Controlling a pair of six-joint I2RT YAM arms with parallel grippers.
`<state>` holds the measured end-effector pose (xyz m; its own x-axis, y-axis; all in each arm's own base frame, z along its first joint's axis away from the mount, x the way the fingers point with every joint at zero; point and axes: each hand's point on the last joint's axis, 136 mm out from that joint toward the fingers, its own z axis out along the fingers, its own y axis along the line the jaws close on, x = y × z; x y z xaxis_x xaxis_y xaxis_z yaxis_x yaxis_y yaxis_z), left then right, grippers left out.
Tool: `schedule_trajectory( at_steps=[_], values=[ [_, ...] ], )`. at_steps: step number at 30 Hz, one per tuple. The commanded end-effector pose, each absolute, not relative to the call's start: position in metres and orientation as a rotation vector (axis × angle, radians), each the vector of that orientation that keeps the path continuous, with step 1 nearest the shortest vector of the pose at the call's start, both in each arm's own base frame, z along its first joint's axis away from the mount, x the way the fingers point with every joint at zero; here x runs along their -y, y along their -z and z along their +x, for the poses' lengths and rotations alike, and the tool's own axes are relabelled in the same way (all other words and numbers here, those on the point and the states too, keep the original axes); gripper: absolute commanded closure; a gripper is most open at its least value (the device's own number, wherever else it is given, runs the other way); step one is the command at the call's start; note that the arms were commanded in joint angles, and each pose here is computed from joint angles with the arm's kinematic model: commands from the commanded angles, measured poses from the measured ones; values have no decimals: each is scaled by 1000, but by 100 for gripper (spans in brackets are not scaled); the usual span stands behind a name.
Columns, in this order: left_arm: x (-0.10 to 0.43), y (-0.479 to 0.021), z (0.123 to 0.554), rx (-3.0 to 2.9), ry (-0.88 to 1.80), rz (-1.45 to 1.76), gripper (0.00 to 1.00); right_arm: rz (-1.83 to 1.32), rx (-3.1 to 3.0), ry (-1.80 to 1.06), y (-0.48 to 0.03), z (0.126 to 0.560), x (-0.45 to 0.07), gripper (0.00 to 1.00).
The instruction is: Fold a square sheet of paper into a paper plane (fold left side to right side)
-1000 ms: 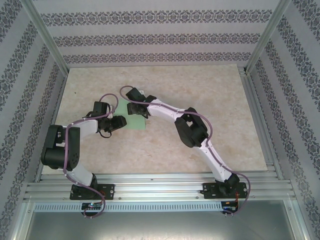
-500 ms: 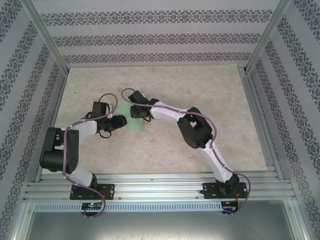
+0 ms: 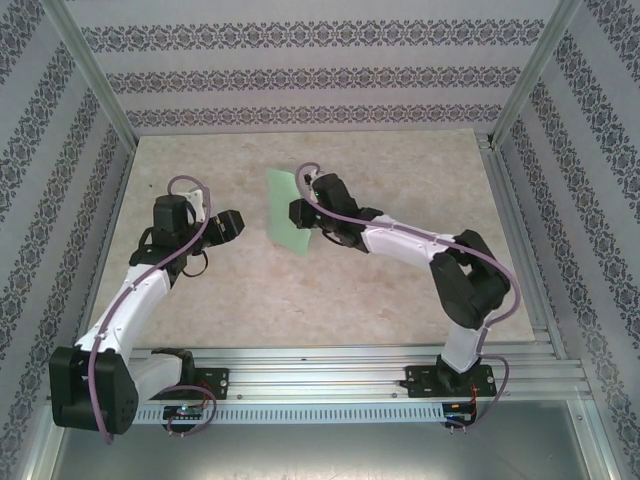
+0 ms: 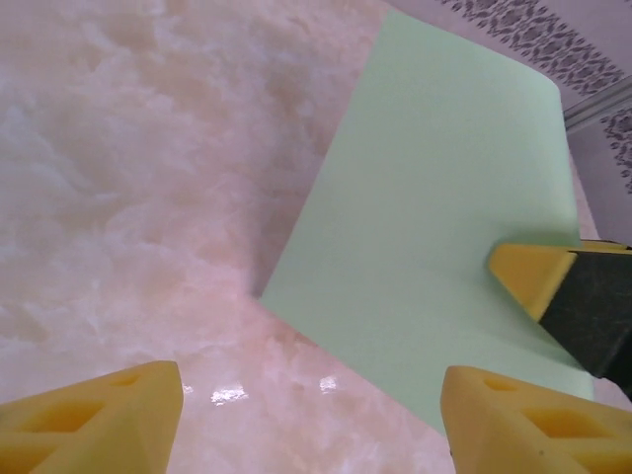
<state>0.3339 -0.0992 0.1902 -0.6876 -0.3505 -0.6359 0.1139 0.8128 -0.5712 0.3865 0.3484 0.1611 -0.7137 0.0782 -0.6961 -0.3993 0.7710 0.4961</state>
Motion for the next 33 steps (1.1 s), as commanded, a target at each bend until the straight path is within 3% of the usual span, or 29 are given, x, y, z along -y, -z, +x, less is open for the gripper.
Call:
schedule_trajectory(
  at_steps=[1,9,17,23,33],
  values=[
    [113,-239,327,-2077,837,6,25,-337,-2024,-979,-225,370,-339,82],
    [159,-316,300,-1771,1156,355,15,-477,-1839,-1093,-298,310,-281,82],
    [202,-354,266,-1609,1315,639,10,-577,-1735,-1216,-341,264,-267,81],
    [233,-352,250,-1626,1363,782,9,-616,-1679,-1321,-356,246,-272,82],
    [241,-337,265,-1706,1337,753,15,-634,-1684,-1300,-354,238,-267,82]
  ],
)
